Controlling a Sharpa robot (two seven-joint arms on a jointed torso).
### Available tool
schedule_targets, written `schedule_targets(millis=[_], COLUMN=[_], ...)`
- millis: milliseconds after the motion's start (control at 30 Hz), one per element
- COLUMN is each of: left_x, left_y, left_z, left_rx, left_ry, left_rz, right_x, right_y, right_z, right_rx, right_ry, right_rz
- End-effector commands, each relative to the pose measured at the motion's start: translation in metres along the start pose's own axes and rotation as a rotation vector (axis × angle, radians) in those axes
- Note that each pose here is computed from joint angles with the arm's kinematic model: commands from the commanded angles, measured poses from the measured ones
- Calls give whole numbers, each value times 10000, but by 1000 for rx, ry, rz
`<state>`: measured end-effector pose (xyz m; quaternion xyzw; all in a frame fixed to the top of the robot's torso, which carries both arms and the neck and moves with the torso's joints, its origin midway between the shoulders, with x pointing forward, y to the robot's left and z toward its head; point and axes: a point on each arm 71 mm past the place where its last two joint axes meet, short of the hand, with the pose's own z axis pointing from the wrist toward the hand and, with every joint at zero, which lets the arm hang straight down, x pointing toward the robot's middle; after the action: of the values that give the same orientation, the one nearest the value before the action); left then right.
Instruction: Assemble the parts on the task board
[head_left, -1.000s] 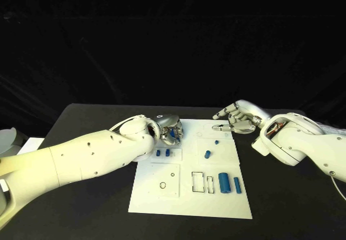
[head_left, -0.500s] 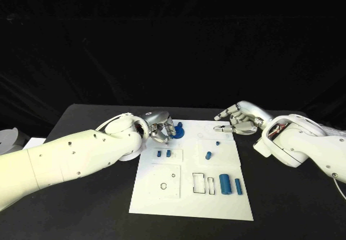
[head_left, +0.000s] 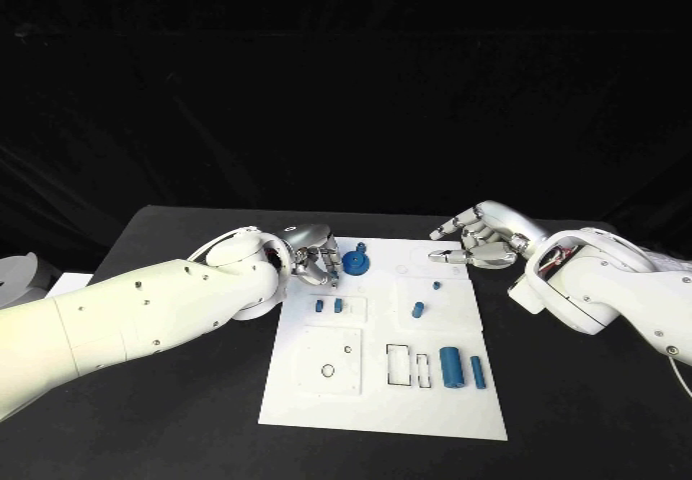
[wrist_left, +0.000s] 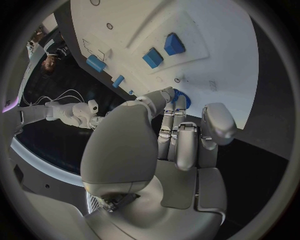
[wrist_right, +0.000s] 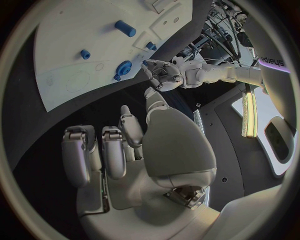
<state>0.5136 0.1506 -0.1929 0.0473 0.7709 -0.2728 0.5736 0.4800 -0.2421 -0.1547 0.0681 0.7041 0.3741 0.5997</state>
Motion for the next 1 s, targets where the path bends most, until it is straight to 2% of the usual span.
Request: schedule_targets(millis=[33,467,1000], left_x=[36,81,130], left_y=[10,16,-16], left_z=[3,20,51], left_rx=[-14,-21,-26], left_ry=[42,58,88], left_rz=[0,3,17], right_x=[9,9,9], right_y=[10,11,16], right_z=[1,-1,-5], right_rx=[-10,-10,-14], right_ry=[5,5,7], right_rz=[-1,-1,0])
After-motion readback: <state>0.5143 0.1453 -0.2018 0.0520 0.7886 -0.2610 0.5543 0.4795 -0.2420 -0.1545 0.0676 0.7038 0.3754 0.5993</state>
